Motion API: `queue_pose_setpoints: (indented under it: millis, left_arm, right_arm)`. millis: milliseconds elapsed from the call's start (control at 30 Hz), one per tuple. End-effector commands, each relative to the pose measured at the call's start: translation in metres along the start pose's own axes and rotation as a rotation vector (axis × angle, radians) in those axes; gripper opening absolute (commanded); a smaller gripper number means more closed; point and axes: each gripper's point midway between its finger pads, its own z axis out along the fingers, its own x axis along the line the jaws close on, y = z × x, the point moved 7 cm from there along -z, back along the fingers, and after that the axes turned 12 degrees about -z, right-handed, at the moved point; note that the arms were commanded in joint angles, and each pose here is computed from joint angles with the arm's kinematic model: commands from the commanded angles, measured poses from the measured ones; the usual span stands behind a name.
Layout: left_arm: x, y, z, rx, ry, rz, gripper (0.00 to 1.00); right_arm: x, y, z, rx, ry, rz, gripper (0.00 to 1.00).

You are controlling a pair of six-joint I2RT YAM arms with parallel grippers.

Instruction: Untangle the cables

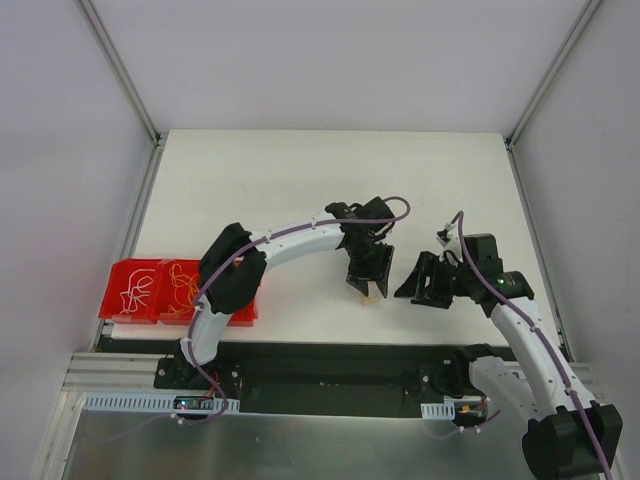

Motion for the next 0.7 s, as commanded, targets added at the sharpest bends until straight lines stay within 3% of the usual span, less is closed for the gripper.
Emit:
queue_pose_setpoints:
  millis: [0,333,533,667]
  left_arm:
    - [0.006,0.007,0.000,-0.009,0.070,0.026,0.49]
    - [0.018,0.013,0.023,-0.002,0.137,0.108,0.41]
    - [0.017,0.002,0.003,-0.026,0.121,0.148,0.02]
    - [0.015,-0.015,-0.030,-0.060,0.065,0.202,0.00]
  right_arm:
    - [0.002,0.005,-0.013,0.025,-0.012,-0.057,0.62]
    - [0.002,-0.001,-0.016,-0.010,-0.006,-0.027,0.62]
    - [-0.001,-0.008,-0.006,-0.045,0.015,0.047,0.62]
    - [-0.002,0.002,0.000,-0.084,0.018,0.055,0.64]
